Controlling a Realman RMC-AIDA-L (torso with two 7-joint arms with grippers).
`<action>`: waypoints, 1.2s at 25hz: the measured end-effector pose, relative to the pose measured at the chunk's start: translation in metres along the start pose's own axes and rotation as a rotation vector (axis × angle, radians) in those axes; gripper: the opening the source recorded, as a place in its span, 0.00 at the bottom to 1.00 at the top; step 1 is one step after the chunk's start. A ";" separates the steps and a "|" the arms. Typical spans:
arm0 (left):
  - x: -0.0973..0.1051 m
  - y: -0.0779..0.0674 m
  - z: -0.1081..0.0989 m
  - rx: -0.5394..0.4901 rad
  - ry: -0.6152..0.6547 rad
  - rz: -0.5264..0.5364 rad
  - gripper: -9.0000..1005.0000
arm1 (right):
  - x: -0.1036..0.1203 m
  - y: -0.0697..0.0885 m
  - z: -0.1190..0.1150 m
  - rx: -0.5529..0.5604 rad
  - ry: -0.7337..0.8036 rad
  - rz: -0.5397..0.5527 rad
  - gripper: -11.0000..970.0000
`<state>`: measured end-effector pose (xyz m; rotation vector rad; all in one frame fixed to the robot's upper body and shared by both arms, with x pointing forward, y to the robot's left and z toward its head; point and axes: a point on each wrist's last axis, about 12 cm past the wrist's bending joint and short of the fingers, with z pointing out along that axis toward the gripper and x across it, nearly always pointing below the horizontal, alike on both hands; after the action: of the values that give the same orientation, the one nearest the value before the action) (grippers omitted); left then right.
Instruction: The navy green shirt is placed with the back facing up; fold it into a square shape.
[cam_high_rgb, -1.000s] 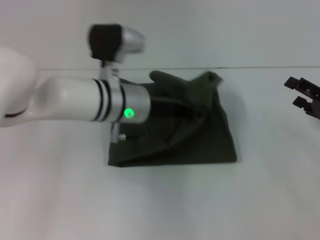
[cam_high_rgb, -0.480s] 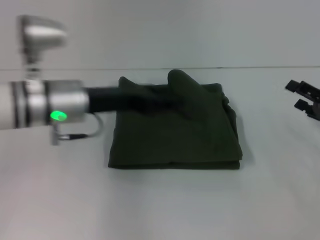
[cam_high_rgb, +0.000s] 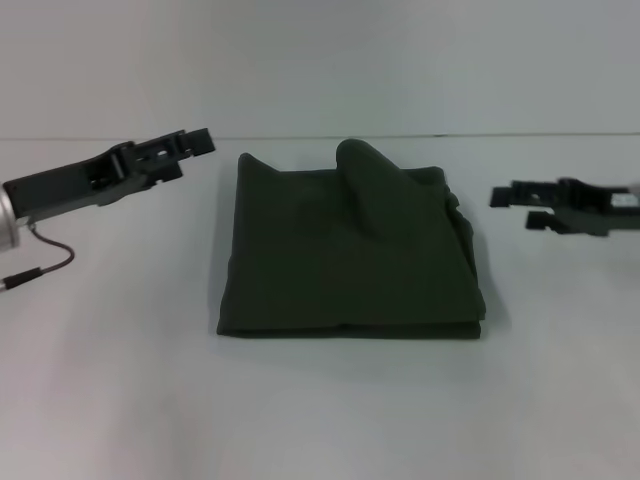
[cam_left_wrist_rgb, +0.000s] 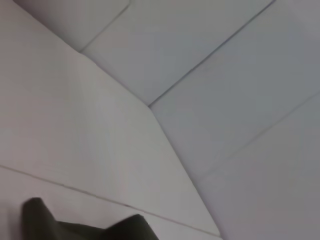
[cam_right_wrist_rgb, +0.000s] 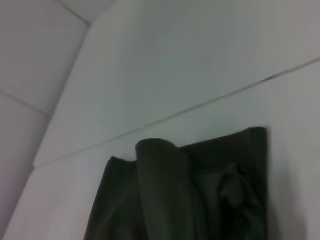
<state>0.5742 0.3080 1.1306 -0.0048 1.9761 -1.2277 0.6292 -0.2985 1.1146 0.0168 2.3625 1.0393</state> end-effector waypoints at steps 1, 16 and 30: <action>0.000 0.001 -0.003 -0.003 -0.008 0.001 0.75 | -0.006 0.007 0.005 0.006 0.016 -0.012 0.96; -0.003 0.002 -0.008 0.004 -0.058 0.038 0.94 | -0.042 0.072 0.063 0.157 0.095 -0.114 0.96; -0.004 0.002 -0.008 0.007 -0.078 0.044 0.94 | -0.022 0.078 0.090 0.193 0.111 -0.144 0.96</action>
<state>0.5731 0.3165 1.1332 -0.0057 1.8949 -1.1892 0.6768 -0.1876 1.1296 -0.1401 2.5150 0.7597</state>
